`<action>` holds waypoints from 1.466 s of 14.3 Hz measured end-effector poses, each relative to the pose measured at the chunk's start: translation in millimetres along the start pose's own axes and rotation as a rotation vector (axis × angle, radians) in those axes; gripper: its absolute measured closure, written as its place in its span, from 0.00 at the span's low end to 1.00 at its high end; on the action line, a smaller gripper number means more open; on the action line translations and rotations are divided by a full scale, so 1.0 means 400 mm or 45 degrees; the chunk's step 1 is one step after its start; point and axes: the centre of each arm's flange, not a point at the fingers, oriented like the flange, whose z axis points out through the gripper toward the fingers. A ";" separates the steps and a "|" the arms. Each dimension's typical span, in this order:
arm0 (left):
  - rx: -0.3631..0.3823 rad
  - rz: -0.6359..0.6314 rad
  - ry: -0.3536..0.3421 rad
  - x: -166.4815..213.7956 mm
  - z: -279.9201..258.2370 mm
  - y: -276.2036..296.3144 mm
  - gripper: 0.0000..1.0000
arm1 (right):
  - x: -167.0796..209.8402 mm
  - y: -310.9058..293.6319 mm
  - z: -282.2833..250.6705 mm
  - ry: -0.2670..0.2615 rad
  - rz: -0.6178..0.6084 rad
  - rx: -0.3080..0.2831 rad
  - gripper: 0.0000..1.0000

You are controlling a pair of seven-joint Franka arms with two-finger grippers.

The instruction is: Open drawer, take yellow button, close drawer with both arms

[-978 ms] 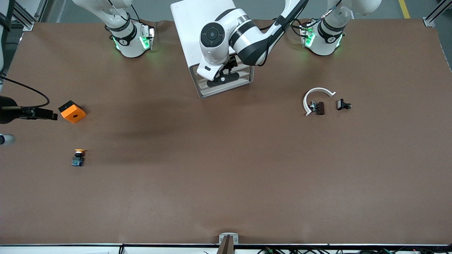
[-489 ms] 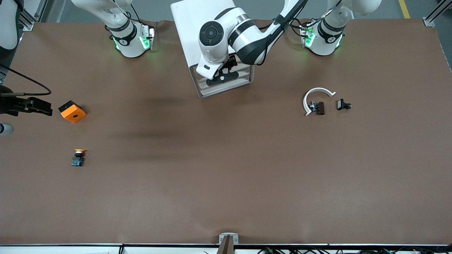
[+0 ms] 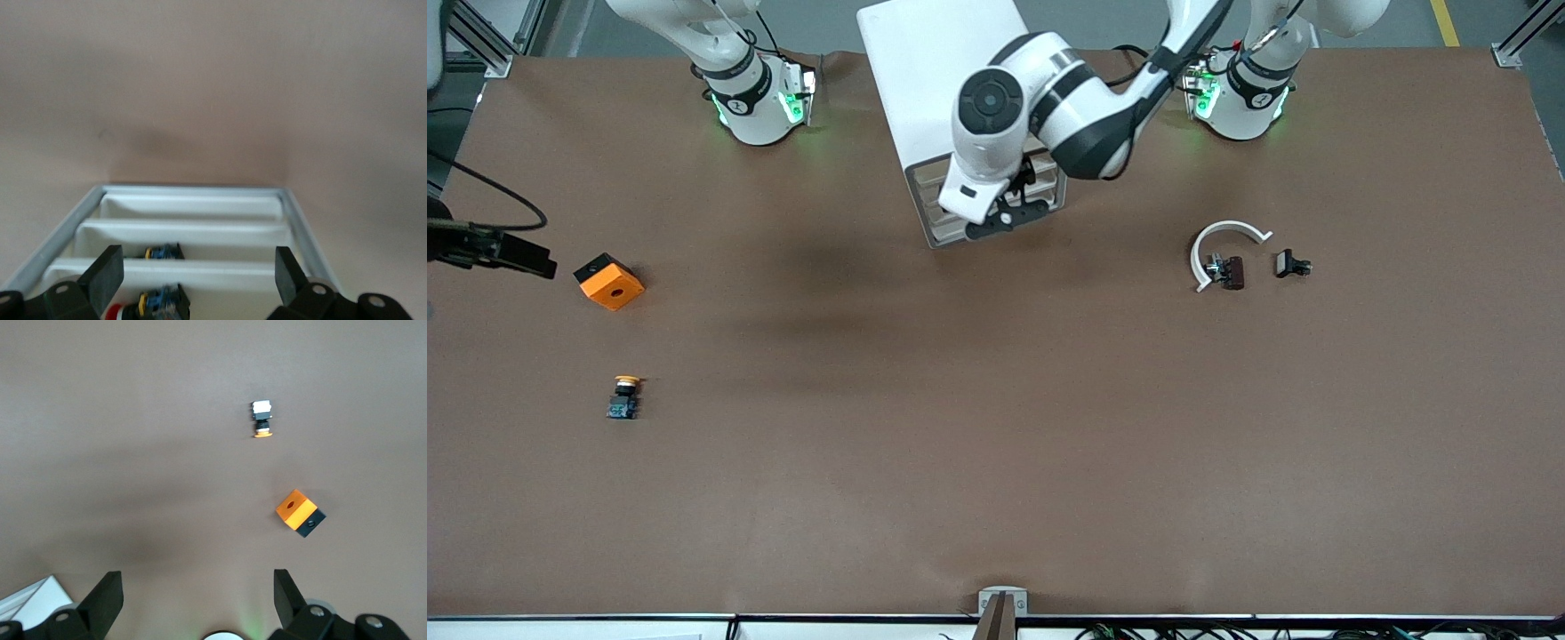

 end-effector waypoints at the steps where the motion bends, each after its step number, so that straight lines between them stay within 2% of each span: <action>1: -0.022 -0.024 0.005 0.039 -0.027 -0.014 0.00 | -0.021 0.011 -0.025 0.011 0.006 0.013 0.00; 5: -0.097 -0.073 0.033 0.166 -0.129 -0.081 0.00 | -0.082 0.037 -0.085 0.031 -0.044 0.037 0.00; 9: -0.143 -0.014 0.064 0.291 -0.223 -0.186 0.00 | -0.131 0.065 -0.098 0.029 -0.064 0.047 0.00; 15: -0.114 0.159 0.054 0.431 -0.353 -0.439 0.00 | -0.185 0.096 -0.045 0.045 -0.050 0.068 0.00; 21: -0.056 0.242 0.122 0.519 -0.421 -0.586 0.00 | -0.209 0.112 -0.027 0.072 -0.043 0.077 0.00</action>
